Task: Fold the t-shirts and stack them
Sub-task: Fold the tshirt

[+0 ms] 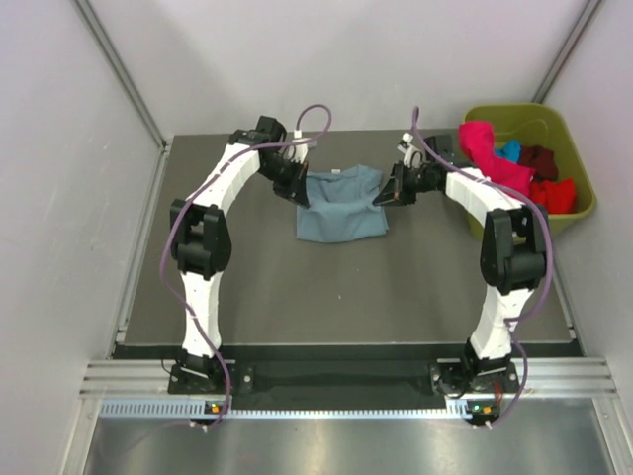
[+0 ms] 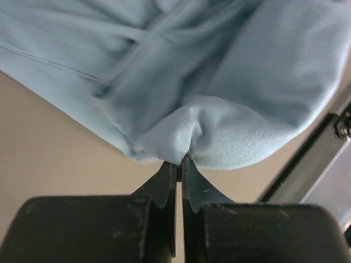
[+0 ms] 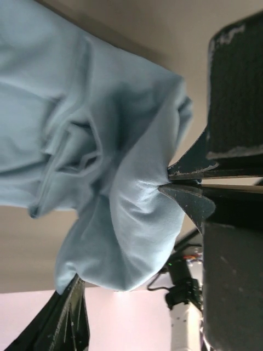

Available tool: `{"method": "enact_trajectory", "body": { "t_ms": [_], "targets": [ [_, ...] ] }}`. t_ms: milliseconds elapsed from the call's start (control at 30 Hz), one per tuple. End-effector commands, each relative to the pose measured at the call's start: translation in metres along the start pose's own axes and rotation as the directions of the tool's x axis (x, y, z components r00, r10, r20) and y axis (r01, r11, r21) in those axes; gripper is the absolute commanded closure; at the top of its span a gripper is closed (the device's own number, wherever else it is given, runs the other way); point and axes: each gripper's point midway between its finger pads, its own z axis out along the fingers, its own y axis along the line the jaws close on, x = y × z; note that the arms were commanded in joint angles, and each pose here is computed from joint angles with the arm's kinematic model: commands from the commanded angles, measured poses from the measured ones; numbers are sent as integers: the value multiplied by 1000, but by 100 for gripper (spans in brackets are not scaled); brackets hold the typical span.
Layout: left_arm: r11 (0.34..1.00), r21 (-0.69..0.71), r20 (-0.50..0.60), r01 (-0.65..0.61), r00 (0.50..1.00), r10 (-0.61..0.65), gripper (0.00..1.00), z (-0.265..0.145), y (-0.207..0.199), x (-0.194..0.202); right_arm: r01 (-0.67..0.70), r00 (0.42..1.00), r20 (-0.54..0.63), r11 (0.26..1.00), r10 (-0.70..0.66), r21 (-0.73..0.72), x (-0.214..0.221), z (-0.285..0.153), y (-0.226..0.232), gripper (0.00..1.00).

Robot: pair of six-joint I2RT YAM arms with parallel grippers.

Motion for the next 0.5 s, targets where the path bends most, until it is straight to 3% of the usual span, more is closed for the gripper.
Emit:
{"method": "enact_trajectory", "body": {
  "t_ms": [0, 467],
  "targets": [
    [1000, -27, 88, -12, 996, 14, 100, -8, 25, -31, 92, 991, 96, 996, -91, 0, -42, -3, 3, 100],
    [994, -107, 343, -21, 937, 57, 100, 7, 81, -119, 94, 978, 183, 995, -97, 28, -113, 23, -37, 100]
  ]
}}
